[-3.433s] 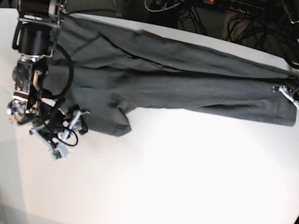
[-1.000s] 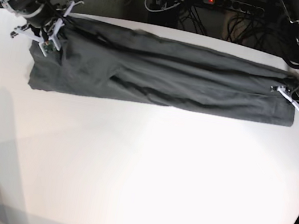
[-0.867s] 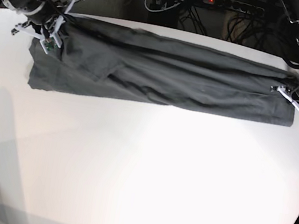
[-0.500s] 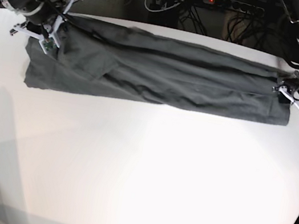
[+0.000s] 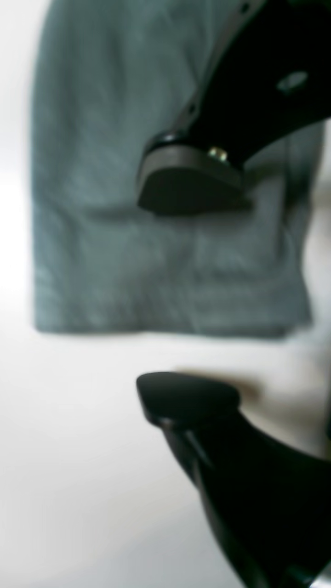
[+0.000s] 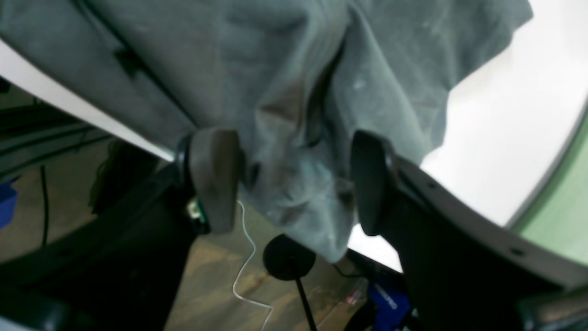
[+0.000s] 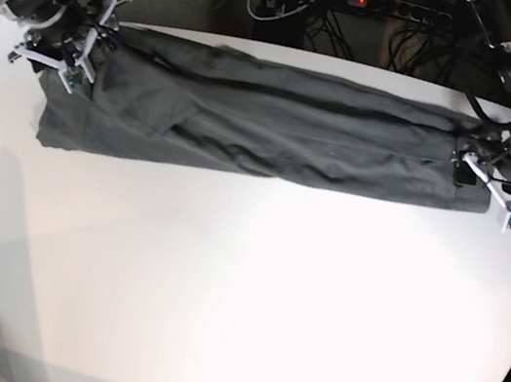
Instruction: Layout the t-shirt on the table in an organized manner, then fold the t-shirt properly
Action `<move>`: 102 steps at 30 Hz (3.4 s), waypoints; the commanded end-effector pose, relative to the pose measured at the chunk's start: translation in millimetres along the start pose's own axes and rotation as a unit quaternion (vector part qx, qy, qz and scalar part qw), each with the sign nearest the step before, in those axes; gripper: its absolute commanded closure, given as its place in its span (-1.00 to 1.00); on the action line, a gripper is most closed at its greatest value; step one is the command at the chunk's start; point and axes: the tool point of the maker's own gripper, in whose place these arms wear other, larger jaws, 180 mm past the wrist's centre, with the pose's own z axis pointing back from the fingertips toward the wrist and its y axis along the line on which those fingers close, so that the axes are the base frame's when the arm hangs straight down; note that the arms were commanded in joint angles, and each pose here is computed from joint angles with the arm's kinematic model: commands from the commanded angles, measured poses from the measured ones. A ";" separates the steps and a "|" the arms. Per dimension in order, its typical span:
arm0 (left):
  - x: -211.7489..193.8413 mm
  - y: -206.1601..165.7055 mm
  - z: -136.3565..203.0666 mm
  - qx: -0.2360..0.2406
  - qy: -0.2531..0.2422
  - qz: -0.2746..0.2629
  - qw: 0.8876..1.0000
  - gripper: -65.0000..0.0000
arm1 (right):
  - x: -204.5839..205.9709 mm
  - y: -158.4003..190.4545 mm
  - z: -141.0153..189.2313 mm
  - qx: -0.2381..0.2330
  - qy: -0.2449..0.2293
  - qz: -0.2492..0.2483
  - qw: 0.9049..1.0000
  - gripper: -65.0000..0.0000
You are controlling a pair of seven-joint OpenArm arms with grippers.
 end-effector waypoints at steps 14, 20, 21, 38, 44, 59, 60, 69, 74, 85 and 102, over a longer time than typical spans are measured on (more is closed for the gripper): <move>-29.5 -0.8 -19.0 -0.017 0.037 0.029 0.999 -0.62 | 16.2 -12.2 3.4 -0.016 -0.025 0.006 1.000 -0.20; -28.3 -0.9 -19.3 -0.017 0.037 0.029 0.999 0.43 | 20.2 -15.7 3.1 -0.020 -0.029 0.006 0.999 -0.20; -27.4 -2.3 -19.7 -0.018 0.037 0.027 0.999 0.75 | 20.2 -15.7 3.1 -0.020 -0.029 0.006 0.999 -0.20; 63.7 -109.4 45.8 -0.021 -0.104 -0.137 0.985 0.99 | 11.4 -16.6 -7.8 -0.012 -0.015 -0.007 1.000 -0.20; 39.6 -210.1 48.6 -0.071 -0.093 -0.177 0.977 0.99 | 14.3 -17.9 -8.0 -0.013 -0.019 -0.006 1.000 -0.20; 23.3 -339.2 56.9 -0.179 -0.079 -0.179 0.964 0.99 | 16.0 -18.2 -8.3 -0.013 -0.020 -0.006 1.000 -0.20; 17.7 -344.8 57.2 -0.185 -0.074 -0.186 0.962 0.99 | 16.0 -18.2 -8.3 -0.013 -0.020 -0.006 1.000 -0.20; 9.7 -361.1 63.0 -0.203 -0.071 -0.202 0.955 0.99 | 17.7 -14.9 -9.4 -0.010 -0.023 -0.012 1.000 -0.20; 9.2 -359.5 60.5 -0.201 -0.069 -0.201 0.956 0.91 | 18.9 -11.2 -10.5 -0.007 -0.026 -0.016 1.000 -0.20; 37.9 -389.0 92.4 -0.300 -0.129 -0.122 0.937 -0.91 | 17.8 -10.5 -10.5 -0.006 -0.024 -0.016 1.000 -0.20; 45.0 -275.0 67.2 -0.208 -0.084 0.068 0.972 1.00 | 20.6 -7.6 -11.5 -0.004 -0.030 -0.022 0.999 -0.20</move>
